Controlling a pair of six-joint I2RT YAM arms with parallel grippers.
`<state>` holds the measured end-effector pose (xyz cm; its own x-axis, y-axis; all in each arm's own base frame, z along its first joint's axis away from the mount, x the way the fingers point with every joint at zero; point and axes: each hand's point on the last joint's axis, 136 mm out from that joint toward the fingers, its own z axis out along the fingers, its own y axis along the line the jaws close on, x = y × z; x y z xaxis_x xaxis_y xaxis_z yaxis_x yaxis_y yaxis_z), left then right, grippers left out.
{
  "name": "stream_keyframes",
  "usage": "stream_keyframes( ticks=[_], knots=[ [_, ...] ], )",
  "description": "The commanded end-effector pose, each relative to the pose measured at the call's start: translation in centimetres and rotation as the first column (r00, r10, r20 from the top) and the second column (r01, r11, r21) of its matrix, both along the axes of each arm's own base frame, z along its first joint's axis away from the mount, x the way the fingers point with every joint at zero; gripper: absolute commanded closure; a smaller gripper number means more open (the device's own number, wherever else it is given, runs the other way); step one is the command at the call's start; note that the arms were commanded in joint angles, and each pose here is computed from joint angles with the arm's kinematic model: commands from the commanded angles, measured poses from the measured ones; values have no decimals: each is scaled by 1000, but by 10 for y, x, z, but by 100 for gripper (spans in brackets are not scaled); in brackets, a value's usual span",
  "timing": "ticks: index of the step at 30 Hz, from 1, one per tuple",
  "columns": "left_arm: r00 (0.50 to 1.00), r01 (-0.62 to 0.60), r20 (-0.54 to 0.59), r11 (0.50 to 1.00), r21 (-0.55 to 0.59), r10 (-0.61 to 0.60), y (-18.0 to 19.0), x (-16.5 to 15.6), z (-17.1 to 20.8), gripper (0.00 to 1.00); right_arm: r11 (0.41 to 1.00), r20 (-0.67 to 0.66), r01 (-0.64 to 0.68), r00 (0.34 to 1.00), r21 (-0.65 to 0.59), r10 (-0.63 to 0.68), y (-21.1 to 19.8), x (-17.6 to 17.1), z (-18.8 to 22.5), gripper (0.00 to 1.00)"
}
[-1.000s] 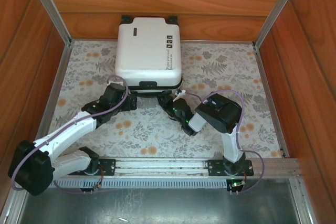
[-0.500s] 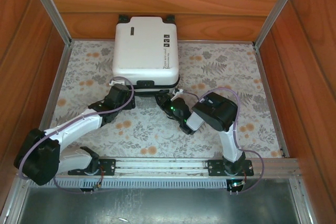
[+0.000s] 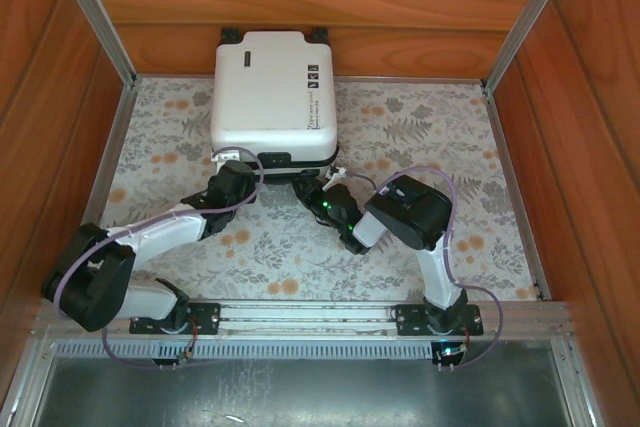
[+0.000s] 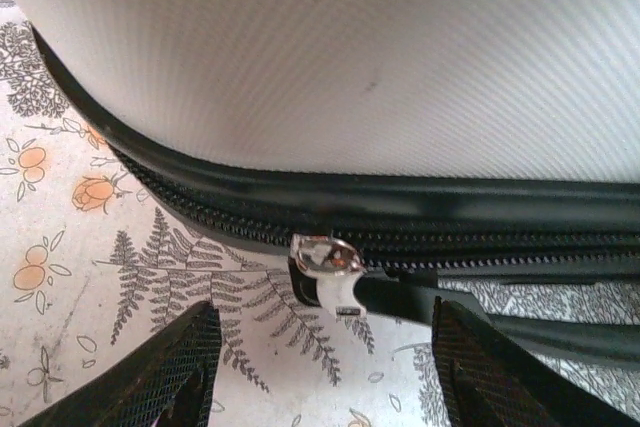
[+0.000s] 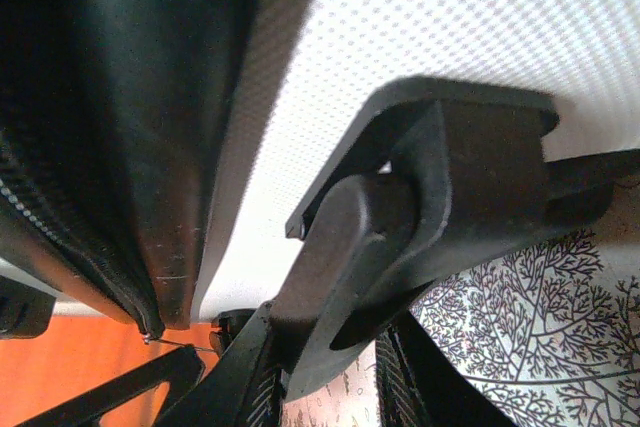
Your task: Pack the luggage
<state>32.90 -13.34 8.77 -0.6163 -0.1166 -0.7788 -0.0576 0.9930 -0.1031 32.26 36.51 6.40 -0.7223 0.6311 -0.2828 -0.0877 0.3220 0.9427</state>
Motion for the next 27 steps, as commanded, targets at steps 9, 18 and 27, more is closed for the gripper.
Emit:
stream_keyframes(
  ticks=[9, 18, 27],
  knots=[
    [998, -36, 51, 995, -95, 41, -13, 26, 8, 78, 965, 172, -246, 951, -90, 258, 37, -41, 20, 100],
    [978, 167, 142, 982, -91, -153, -30, 8, 49, 100, 953, 132, -299, 944, -45, 303, 55, -41, 12, 100],
    [944, 328, 85, 940, -93, -320, -50, -13, 45, 100, 950, 131, -303, 941, -77, 311, 61, -38, 11, 100]
  ],
)
